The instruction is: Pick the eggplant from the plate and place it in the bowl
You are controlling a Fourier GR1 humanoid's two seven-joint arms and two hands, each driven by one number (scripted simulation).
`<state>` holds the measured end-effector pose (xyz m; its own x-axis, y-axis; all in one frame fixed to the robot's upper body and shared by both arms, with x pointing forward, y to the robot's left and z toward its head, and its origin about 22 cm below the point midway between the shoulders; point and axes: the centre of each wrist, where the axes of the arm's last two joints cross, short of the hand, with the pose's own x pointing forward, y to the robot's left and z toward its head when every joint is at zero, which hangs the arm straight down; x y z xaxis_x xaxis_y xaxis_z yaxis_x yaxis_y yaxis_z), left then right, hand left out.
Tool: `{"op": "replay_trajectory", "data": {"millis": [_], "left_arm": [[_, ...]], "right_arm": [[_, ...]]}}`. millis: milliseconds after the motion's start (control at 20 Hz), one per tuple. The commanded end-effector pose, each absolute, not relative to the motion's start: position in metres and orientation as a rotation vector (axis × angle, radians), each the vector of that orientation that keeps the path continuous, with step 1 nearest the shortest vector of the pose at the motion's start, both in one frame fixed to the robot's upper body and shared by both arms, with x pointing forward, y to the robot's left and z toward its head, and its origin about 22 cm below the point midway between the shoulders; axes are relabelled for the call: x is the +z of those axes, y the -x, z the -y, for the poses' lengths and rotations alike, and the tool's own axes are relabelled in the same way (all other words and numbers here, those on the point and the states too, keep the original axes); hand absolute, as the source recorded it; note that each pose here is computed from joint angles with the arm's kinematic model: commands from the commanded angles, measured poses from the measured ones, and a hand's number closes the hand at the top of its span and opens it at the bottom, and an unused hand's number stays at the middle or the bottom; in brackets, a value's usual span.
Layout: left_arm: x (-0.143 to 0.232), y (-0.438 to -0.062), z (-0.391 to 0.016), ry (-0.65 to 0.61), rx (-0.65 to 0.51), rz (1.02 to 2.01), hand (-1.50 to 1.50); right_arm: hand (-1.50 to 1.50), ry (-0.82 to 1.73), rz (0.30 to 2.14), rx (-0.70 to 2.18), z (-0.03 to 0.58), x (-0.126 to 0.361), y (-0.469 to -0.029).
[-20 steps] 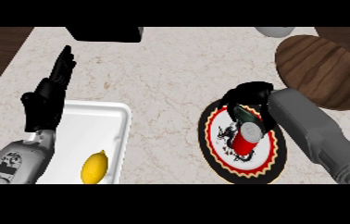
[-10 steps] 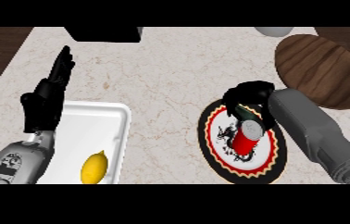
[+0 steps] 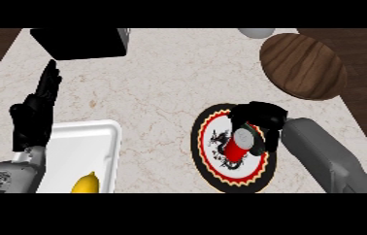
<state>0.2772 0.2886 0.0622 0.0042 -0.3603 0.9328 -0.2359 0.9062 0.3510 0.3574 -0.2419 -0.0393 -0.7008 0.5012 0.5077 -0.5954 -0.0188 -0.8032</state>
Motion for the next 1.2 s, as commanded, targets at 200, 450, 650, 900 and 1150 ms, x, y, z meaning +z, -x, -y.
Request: {"op": "replay_trajectory", "data": {"millis": [200, 450, 650, 900, 1150], "left_arm": [[0.063, -0.268, -0.307, -0.544, -0.064, 1.546, 0.0], [0.062, -0.263, -0.309, -0.55, -0.056, 1.543, 0.0], [0.074, -0.267, -0.308, -0.52, -0.073, 1.581, 0.0], [0.069, -0.264, -0.29, -0.467, -0.115, 1.61, 0.0], [0.079, -0.266, -0.269, -0.397, -0.146, 1.631, 0.0]], "right_arm": [[1.5, -0.1, 1.694, 1.356, 0.269, -0.064, -0.3], [1.5, 0.07, 1.786, 1.177, 0.311, -0.017, -0.3], [1.5, 0.231, 1.828, 1.065, 0.32, 0.026, -0.298], [1.5, 0.294, 1.807, 0.901, 0.345, 0.072, -0.268], [1.5, 0.39, 1.806, 0.692, 0.352, 0.095, -0.26]]}}
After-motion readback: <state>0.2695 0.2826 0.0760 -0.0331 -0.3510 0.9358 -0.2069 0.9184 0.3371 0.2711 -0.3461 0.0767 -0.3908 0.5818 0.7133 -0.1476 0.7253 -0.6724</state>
